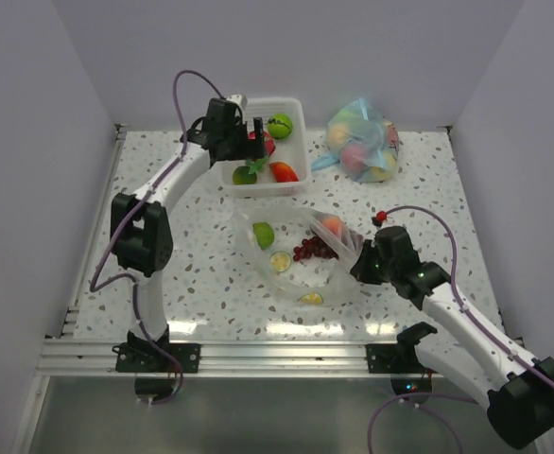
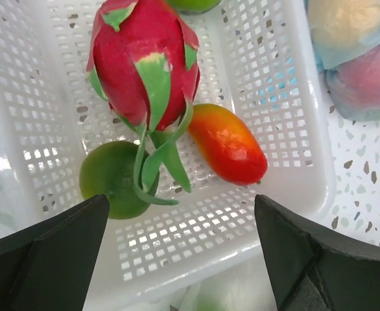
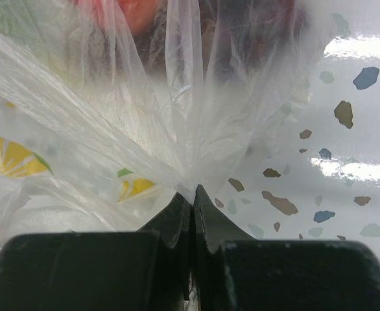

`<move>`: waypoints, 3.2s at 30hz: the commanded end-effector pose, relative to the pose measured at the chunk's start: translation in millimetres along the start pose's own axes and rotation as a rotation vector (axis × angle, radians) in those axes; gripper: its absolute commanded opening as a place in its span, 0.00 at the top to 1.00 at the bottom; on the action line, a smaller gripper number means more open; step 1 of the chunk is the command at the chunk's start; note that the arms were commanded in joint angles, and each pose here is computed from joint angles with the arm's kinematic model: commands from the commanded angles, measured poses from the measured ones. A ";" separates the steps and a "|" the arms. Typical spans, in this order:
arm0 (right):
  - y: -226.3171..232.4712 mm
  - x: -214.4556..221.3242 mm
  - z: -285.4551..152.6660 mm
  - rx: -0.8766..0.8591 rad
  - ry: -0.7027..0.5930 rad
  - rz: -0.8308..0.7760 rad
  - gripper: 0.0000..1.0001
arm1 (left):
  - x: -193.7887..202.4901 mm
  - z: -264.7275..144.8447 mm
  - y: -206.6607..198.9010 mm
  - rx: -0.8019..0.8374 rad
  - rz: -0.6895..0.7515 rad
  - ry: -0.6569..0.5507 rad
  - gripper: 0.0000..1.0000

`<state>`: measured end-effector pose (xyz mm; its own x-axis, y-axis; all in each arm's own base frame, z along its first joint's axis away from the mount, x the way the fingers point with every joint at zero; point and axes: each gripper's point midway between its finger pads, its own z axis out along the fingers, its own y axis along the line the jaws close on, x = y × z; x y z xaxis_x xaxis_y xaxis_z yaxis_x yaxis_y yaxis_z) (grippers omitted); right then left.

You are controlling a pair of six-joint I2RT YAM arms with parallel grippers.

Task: Untie the knot of the plastic bag and take out the fruit

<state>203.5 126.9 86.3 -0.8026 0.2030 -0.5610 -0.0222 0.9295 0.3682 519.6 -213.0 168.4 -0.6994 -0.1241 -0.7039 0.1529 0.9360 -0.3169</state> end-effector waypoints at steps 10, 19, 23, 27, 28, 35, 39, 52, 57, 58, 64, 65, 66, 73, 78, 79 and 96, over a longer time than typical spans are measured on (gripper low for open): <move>7.6 -28.3 -16.2 0.001 -0.076 -0.060 1.00 | -21.4 -177.5 -87.0 0.052 0.185 -0.291 0.00; 8.8 -33.0 -18.8 0.002 -0.091 -0.066 1.00 | 79.1 -235.5 -152.1 0.113 0.285 -0.202 0.02; 7.4 -30.5 -16.9 0.003 -0.086 -0.066 1.00 | 144.9 -224.9 -176.0 0.112 0.378 -0.080 0.09; 7.6 -24.5 -12.6 -0.008 -0.071 -0.055 1.00 | 176.2 -200.6 -171.0 0.009 0.464 -0.024 0.22; 8.4 -23.2 -11.8 -0.014 -0.066 -0.053 1.00 | 186.5 -188.8 -169.1 -0.018 0.489 0.004 0.22; 4.2 -15.1 -6.4 -0.012 -0.056 -0.046 1.00 | 214.0 -136.1 -143.2 -0.188 0.604 0.066 0.21; 3.5 -7.7 -3.1 -0.023 -0.038 -0.040 1.00 | 215.2 -106.7 -112.2 -0.299 0.615 0.096 0.21; 4.0 -0.9 9.6 -0.040 -0.011 -0.063 1.00 | 212.2 -85.1 -45.4 -0.399 0.495 0.038 0.13; 15.0 -6.5 12.7 -0.086 -0.012 -0.086 1.00 | 206.6 -79.4 -38.8 -0.387 0.374 -0.040 0.07; 16.9 -8.5 12.8 -0.092 -0.017 -0.086 1.00 | 201.1 -80.4 -36.9 -0.386 0.348 -0.061 0.05; 29.0 -17.0 9.8 -0.129 -0.030 -0.095 1.00 | 180.3 -86.2 -46.5 -0.317 0.201 -0.199 0.00; 31.1 -18.2 9.6 -0.133 -0.035 -0.097 1.00 | 178.9 -86.3 -48.5 -0.304 0.162 -0.219 0.00; 34.4 -18.9 9.0 -0.139 -0.034 -0.098 1.00 | 177.4 -86.4 -46.8 -0.309 0.141 -0.231 0.00; 62.3 -16.0 9.0 -0.189 -0.033 -0.136 1.00 | 179.0 -76.1 -31.1 -0.385 0.037 -0.253 0.03; 78.0 -3.8 15.2 -0.216 -0.002 -0.160 1.00 | 180.7 -64.3 -13.9 -0.442 -0.028 -0.252 0.03; 79.2 -2.3 16.2 -0.221 0.000 -0.160 1.00 | 180.1 -63.0 -12.2 -0.448 -0.033 -0.253 0.03; 71.8 11.1 18.1 -0.207 0.027 -0.176 1.00 | 172.5 -28.1 2.2 -0.460 -0.069 -0.241 0.12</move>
<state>201.0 200.7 88.4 -0.8052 0.0194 -0.5927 -0.2812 0.8675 0.4104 362.3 -214.3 51.0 -0.5547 -0.1614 -0.8162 -0.2327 0.9720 -0.0341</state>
